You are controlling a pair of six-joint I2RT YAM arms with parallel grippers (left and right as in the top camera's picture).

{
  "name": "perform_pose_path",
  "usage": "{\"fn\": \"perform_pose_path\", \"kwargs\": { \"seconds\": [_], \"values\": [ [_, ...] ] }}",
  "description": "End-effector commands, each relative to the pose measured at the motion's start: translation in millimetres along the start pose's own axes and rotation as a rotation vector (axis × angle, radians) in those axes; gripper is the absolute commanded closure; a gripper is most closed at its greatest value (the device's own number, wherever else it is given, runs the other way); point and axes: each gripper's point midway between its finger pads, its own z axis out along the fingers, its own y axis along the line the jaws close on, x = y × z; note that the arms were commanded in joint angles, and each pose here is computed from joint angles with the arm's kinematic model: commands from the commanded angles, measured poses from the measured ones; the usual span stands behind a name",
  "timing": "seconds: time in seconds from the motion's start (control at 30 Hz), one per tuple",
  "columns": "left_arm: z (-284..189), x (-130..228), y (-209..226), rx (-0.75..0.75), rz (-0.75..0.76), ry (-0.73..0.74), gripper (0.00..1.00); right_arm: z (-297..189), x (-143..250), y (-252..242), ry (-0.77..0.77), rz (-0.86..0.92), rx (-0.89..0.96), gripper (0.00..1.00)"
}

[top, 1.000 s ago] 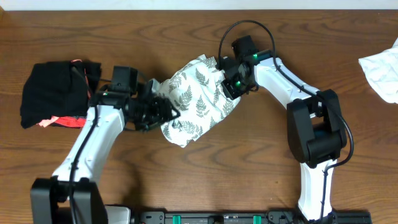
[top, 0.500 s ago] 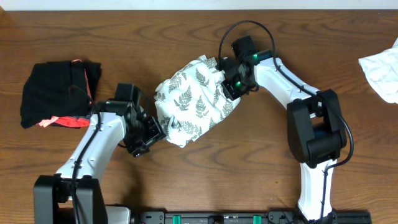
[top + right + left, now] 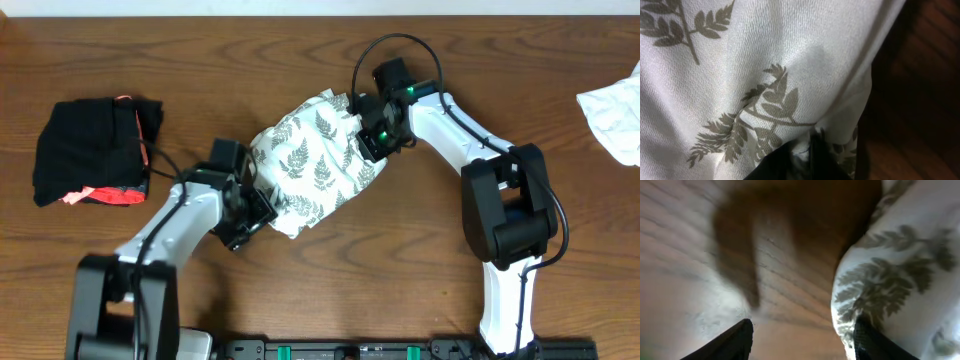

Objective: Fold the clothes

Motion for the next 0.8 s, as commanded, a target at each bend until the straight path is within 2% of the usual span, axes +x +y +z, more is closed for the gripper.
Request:
{"fn": "perform_pose_path", "kwargs": {
  "seconds": [0.0,0.17,0.3,0.43,0.63,0.7,0.77],
  "values": [
    [18,6,-6,0.010,-0.023,0.050,0.35,12,8,4,0.038,-0.012,-0.015,0.85],
    [20,-19,-60,0.242,0.002,-0.016,0.35,13,8,8,0.039,-0.018,-0.024,0.84],
    [11,-41,-85,0.344,-0.012,-0.109,0.35,15,8,13,0.042,-0.031,-0.027,0.84],
    [13,-49,-80,0.317,-0.044,-0.145,0.35,17,7,21,0.047,-0.056,-0.030,0.84],
    [44,-28,-40,0.136,-0.151,-0.029,0.35,18,8,24,0.050,-0.062,-0.029,0.84],
    [53,-25,-35,0.115,-0.172,-0.004,0.35,18,8,24,0.051,-0.062,-0.029,0.84],
    [59,-26,-44,0.154,-0.159,0.013,0.35,18,8,24,0.051,-0.062,-0.029,0.84]
  ]
}}
